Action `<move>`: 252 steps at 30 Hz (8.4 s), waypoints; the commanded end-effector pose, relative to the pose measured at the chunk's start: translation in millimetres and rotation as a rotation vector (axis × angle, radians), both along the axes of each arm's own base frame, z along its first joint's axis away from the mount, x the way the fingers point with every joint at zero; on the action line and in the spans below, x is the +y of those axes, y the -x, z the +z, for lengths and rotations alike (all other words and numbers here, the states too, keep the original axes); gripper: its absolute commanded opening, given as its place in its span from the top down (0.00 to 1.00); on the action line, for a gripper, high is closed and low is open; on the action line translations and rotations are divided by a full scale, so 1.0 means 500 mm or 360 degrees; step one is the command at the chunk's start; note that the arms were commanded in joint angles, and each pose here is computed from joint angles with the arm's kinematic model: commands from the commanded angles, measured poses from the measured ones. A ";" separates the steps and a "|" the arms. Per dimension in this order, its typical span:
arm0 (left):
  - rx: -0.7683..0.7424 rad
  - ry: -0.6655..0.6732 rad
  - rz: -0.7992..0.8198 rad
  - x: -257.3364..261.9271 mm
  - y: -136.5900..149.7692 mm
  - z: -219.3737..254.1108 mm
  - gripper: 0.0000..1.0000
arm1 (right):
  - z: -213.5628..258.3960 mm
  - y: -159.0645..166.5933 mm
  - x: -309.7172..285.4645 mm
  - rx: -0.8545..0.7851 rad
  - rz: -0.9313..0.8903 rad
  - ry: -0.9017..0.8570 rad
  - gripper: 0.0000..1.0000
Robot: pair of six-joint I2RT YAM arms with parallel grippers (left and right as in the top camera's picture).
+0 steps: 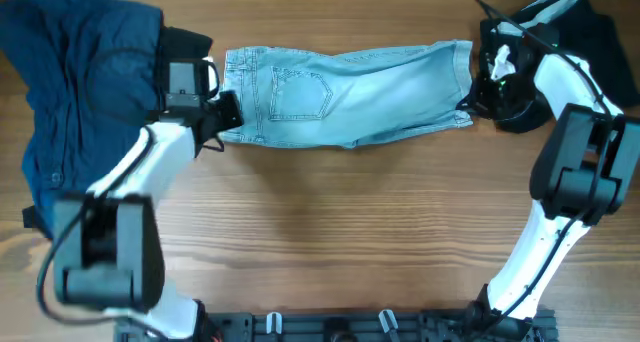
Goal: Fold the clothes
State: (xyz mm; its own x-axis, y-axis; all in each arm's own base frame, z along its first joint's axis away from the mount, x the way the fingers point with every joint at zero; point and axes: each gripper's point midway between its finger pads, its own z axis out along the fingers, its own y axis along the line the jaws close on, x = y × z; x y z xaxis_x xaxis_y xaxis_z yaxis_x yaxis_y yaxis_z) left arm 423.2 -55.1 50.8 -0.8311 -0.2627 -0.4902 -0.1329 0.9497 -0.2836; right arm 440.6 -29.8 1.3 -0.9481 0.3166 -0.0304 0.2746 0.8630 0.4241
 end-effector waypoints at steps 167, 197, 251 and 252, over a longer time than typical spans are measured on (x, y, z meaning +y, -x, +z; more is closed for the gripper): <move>0.0006 0.0087 -0.0065 -0.001 0.052 0.090 0.28 | 0.124 -0.137 0.205 -0.1124 -0.0033 0.0804 0.95; 0.0035 0.0085 -0.0064 -0.001 0.058 0.085 0.28 | -0.090 0.081 0.452 -0.0124 -0.0141 -0.0008 0.53; -0.0072 0.0049 -0.0038 0.008 0.030 0.101 0.31 | 0.412 -0.098 -0.268 -0.1649 0.1337 0.1260 0.96; -0.0075 0.0049 -0.0038 0.008 0.030 0.102 0.31 | 0.410 -0.095 -0.288 -0.1636 0.1287 0.1264 0.96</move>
